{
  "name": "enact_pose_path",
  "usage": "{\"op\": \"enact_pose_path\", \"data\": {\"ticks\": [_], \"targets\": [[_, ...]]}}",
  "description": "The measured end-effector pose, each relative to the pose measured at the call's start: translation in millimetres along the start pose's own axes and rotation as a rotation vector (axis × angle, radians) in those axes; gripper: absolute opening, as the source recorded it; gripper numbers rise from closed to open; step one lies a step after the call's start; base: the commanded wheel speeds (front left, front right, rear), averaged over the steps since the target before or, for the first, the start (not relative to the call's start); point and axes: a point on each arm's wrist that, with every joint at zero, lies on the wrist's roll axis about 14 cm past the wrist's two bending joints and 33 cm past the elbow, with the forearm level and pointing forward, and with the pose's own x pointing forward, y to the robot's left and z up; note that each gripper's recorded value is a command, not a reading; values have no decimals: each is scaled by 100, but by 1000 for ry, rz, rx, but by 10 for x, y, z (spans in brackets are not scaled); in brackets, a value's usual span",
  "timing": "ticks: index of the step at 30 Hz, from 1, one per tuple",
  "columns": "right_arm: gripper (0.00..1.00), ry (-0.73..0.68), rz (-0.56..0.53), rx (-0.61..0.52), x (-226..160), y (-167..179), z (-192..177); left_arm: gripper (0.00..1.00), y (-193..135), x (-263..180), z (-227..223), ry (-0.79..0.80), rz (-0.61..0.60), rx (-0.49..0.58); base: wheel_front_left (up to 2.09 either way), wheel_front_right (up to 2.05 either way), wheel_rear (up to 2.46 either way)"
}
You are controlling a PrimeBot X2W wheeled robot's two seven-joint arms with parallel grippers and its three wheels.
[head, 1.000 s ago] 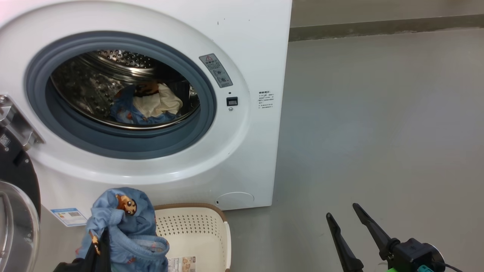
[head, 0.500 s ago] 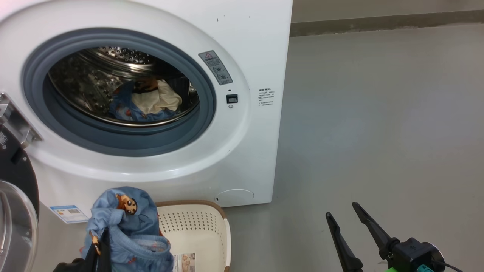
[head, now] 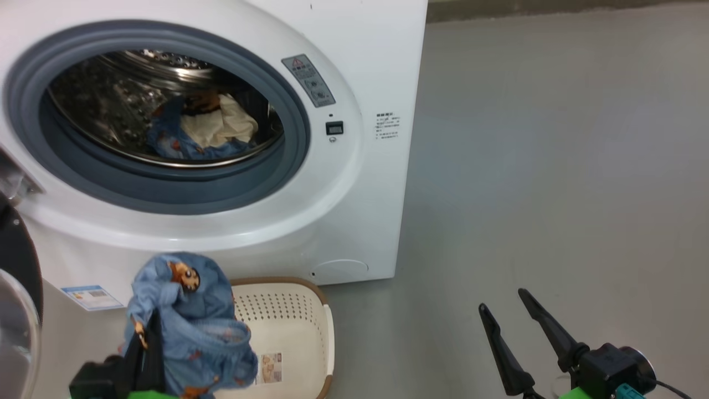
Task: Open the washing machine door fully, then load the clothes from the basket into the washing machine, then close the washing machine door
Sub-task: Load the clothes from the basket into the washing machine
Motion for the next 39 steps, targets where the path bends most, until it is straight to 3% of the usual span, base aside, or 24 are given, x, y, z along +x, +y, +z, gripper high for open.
{"op": "enact_pose_path", "data": {"ticks": [7,19,27,33,39], "targets": [[100,-3,-6,-8,172,-88,-8,0,-46,409,35,-9,-13,3,0,0,0],[100,28,-52,-10,434,-352,-204,0,46,1470,169,-25,-23,-17,0,0,0],[100,57,-109,1,564,-574,-393,0,147,2153,89,40,-28,-27,0,0,0],[100,70,-142,7,679,-710,-503,0,266,2568,-67,122,-26,27,0,0,0],[100,99,-178,25,731,-840,-668,0,212,2977,-195,211,-56,20,0,0,0]]}}
